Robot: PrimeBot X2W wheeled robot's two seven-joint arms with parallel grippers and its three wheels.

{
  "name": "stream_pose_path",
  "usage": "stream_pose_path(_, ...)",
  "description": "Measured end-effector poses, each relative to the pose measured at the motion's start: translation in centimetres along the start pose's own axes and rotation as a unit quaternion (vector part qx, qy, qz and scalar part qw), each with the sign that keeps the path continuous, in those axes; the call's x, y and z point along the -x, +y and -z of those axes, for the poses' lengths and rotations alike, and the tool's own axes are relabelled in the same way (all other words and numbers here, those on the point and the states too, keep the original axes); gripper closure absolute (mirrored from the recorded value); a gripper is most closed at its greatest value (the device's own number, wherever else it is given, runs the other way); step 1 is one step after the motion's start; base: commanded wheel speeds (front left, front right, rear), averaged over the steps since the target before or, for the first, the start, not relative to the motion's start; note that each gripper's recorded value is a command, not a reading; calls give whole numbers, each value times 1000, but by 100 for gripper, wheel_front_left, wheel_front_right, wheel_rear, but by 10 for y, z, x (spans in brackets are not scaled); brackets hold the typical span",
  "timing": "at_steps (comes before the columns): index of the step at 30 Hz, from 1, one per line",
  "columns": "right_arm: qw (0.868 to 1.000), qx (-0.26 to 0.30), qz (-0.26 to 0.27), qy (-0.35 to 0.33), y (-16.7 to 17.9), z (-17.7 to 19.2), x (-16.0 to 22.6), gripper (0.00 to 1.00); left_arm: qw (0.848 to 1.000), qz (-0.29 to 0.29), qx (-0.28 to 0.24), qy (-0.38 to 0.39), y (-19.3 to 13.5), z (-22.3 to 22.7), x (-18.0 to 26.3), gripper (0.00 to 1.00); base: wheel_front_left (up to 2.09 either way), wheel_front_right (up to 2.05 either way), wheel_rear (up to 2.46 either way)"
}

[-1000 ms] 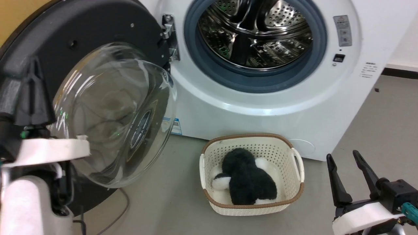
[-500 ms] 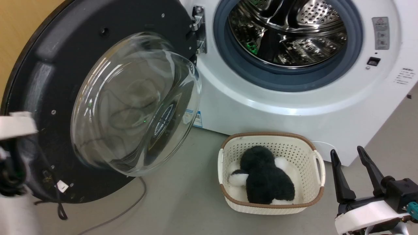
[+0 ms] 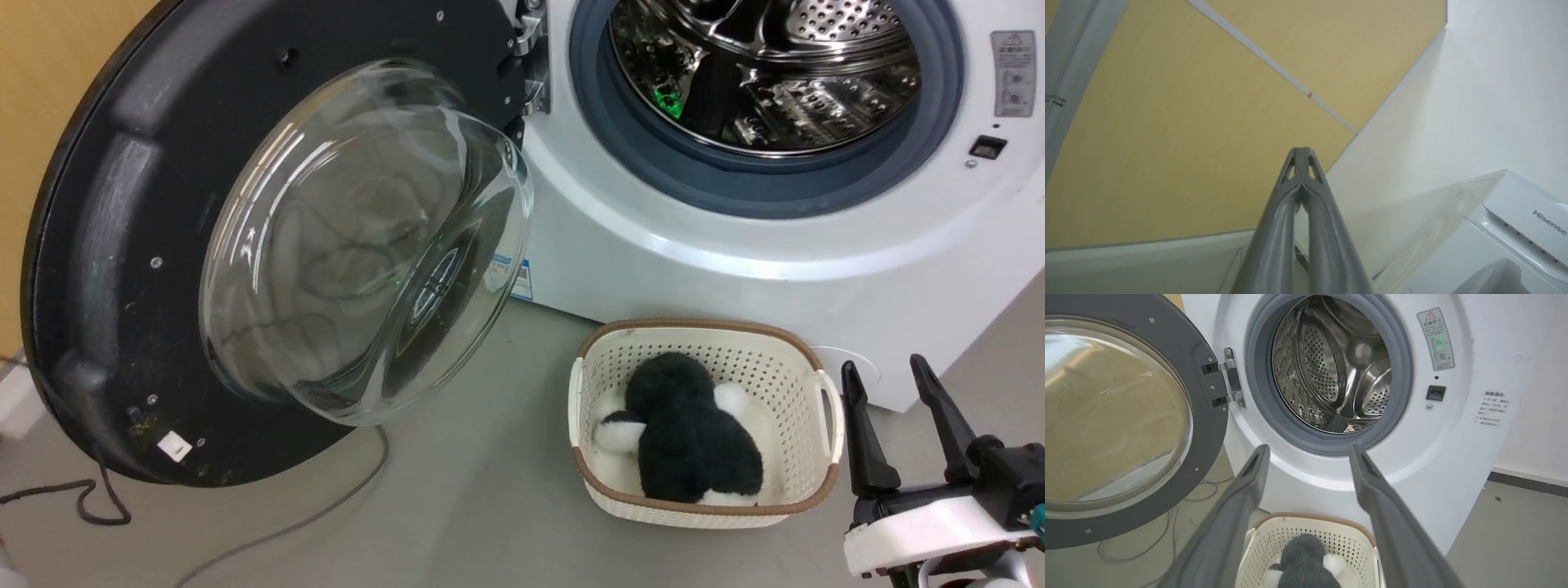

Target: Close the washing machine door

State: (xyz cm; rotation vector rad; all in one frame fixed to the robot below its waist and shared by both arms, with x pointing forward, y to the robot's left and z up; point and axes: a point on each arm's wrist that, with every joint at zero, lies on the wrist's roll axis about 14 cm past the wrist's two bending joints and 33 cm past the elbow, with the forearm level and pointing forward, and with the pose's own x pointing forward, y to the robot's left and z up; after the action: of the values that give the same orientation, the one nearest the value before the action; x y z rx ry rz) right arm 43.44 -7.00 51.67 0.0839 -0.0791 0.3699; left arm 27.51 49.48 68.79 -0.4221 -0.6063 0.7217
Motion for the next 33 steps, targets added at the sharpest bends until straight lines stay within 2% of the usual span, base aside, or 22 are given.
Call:
stream_pose_path(6,1000,-5,-7,-5,4,2,-7,0,991,-68,90,70,46,25,5,100,0,0,0)
stream_pose_path(10,1000,-8,-11,-7,7,4,-12,0,981,-74,128,125,56,45,12,100,0,0,0)
stream_pose_path(14,1000,-11,-16,-7,9,7,-16,0,969,-75,145,186,61,67,24,100,0,0,0)
stream_pose_path(21,999,-16,-25,-14,16,9,-24,0,950,-42,158,267,47,94,49,100,0,0,0)
stream_pose_path(27,999,-23,-32,-17,21,11,-27,0,924,-20,215,317,31,115,76,100,0,0,0)
stream_pose_path(33,999,-30,-38,-24,26,8,-30,0,902,6,256,347,19,118,95,100,0,0,0)
